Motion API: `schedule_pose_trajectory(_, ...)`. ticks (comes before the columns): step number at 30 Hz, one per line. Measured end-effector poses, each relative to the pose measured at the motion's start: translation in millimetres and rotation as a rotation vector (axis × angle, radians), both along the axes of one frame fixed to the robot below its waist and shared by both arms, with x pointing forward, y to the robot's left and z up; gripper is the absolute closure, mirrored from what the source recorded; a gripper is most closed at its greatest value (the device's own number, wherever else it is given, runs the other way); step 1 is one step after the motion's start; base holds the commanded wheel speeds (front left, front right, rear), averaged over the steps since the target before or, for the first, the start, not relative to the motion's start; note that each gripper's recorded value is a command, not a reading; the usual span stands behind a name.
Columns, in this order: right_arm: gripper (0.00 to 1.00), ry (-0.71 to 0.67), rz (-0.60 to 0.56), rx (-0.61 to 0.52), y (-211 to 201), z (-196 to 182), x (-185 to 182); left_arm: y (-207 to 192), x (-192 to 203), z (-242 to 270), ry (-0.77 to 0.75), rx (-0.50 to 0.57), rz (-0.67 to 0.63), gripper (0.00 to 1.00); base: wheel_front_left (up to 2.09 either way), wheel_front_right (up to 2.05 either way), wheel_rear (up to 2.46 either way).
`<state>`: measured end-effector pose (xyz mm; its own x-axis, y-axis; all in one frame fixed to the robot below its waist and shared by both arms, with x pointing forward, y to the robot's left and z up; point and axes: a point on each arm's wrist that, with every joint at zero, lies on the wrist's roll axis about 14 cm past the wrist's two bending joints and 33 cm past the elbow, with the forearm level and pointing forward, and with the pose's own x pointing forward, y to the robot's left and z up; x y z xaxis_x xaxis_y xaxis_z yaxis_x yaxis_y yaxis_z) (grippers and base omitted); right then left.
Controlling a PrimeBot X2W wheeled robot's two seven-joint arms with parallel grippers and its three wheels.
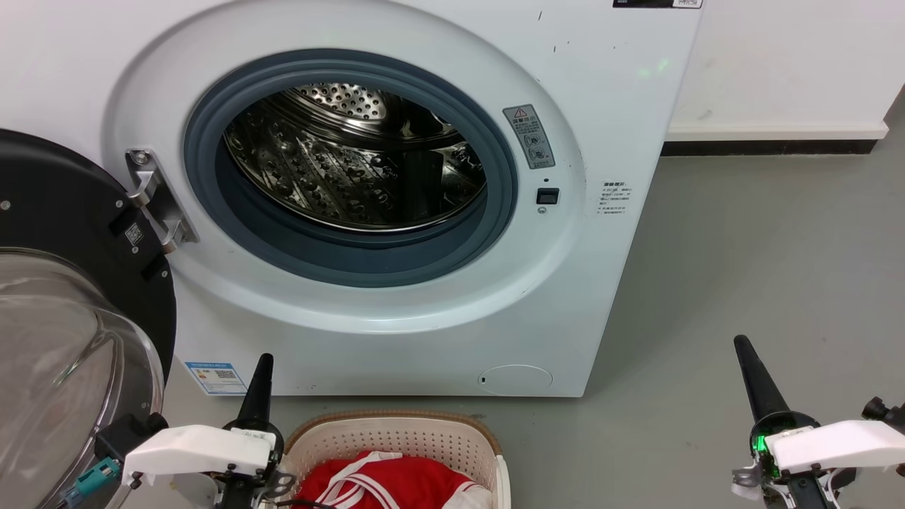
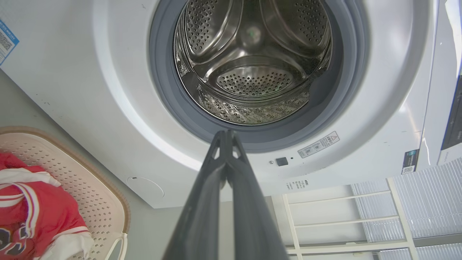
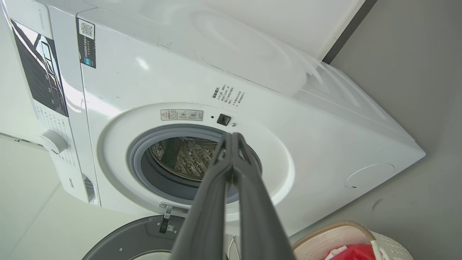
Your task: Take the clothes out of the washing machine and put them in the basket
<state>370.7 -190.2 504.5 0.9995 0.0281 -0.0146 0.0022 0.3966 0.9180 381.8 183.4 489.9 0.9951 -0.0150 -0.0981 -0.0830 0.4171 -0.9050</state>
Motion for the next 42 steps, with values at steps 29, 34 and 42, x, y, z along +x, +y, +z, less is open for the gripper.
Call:
schedule_pose_trajectory(29, 1.0, 0.007, -0.023, 0.247, -7, -1, 9, 9, 4, 7, -0.038, -0.265, 0.022, 1.0, 0.0, 0.0, 0.0)
schedule_pose_trajectory(34, 1.0, 0.005, -0.026, 0.285, -8, -1, 11, 10, 4, 9, -0.049, -0.304, 0.025, 1.0, 0.0, 0.0, 0.0)
schedule_pose_trajectory(42, 1.0, 0.006, -0.03, 0.342, -9, -1, 13, 14, 5, 12, -0.065, -0.363, 0.032, 1.0, 0.0, 0.0, 0.0)
